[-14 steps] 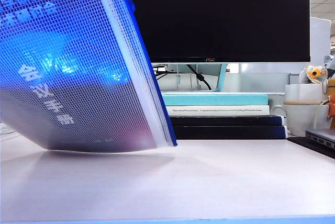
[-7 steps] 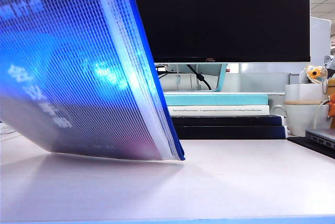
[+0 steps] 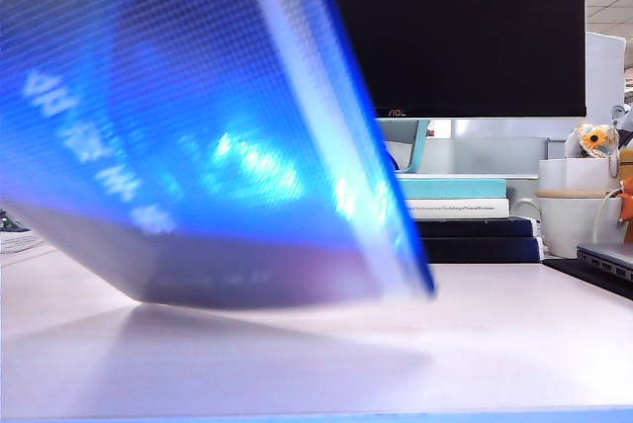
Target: Pick up the transparent plastic file bag with a blue zipper and close its zipper.
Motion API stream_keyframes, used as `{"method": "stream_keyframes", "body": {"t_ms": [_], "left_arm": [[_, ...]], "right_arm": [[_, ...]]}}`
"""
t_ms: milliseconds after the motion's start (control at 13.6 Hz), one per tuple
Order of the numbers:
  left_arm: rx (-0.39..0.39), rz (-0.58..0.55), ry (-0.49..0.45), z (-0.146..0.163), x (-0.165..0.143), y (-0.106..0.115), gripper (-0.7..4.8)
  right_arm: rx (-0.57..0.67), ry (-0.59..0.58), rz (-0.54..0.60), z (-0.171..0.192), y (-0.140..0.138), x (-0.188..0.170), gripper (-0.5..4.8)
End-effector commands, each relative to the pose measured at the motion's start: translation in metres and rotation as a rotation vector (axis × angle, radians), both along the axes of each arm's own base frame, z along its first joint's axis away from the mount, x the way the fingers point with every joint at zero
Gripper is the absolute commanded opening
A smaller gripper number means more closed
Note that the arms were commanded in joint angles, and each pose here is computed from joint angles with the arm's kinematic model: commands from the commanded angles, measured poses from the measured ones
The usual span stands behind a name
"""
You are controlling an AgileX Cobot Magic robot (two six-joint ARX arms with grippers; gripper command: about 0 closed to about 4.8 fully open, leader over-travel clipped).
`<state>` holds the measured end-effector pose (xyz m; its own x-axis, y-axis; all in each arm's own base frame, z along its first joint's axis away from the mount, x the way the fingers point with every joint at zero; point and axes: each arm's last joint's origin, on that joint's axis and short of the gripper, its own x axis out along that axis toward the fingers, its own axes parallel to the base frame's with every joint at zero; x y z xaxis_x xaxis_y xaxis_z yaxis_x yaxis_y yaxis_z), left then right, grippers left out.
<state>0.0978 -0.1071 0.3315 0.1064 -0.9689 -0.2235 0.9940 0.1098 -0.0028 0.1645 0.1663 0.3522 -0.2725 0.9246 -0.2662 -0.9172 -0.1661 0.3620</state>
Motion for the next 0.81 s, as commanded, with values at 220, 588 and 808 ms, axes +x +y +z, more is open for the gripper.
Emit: {"method": "stream_keyframes", "body": {"t_ms": [220,588,808], "left_arm": [[-0.092,-0.088,-0.045,0.0117,-0.0018,-0.0012,-0.06],[-0.146,-0.079,-0.048,0.0178,0.0036,-0.0057,-0.06],[-0.149,-0.097,-0.017,0.0178,0.0026,-0.0054,-0.06]], "right_arm": [[0.017,0.006,0.028,0.0024,-0.0007,-0.0019,1.78],[0.034,-0.016,0.041,0.0036,0.0012,-0.0026,-0.01],[-0.037,-0.089,-0.061,-0.0003,0.0002,0.0002,-0.01]]}}
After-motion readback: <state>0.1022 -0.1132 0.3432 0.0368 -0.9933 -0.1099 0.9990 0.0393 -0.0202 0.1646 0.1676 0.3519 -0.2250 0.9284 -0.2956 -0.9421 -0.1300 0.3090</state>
